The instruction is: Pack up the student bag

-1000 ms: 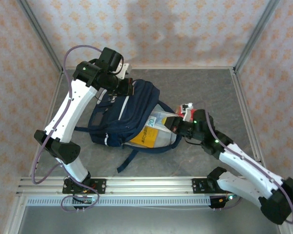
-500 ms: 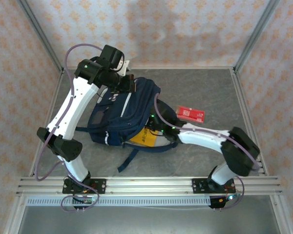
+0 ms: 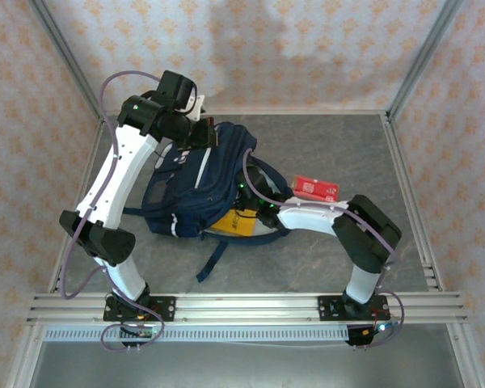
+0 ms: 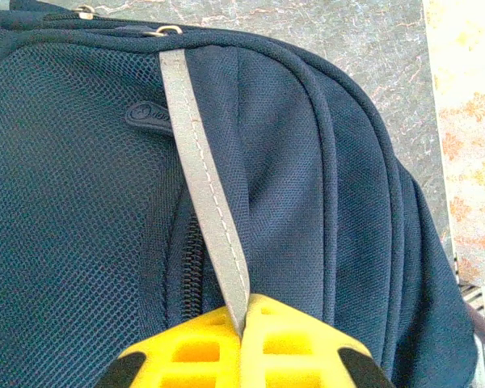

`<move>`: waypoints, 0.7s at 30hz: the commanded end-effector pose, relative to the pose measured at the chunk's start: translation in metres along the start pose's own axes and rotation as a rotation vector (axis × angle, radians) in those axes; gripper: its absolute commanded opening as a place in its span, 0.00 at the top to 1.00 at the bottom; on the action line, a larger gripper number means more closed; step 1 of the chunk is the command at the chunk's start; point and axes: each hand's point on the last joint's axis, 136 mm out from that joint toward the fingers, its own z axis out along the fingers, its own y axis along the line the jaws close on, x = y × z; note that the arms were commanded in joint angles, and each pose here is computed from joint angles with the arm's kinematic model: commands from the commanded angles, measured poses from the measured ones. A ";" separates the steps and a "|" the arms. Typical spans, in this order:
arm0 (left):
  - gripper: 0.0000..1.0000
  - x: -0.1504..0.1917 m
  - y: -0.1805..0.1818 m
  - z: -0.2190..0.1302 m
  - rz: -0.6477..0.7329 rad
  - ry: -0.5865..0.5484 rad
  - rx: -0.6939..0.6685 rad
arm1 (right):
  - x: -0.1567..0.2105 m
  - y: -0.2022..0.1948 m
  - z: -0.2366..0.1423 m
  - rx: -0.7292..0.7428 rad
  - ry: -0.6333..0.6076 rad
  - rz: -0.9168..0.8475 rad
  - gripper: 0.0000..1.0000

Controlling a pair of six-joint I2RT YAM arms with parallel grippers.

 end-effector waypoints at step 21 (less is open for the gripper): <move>1.00 -0.036 0.039 -0.026 -0.091 -0.207 -0.161 | -0.035 -0.020 -0.108 0.214 -0.083 -0.144 0.31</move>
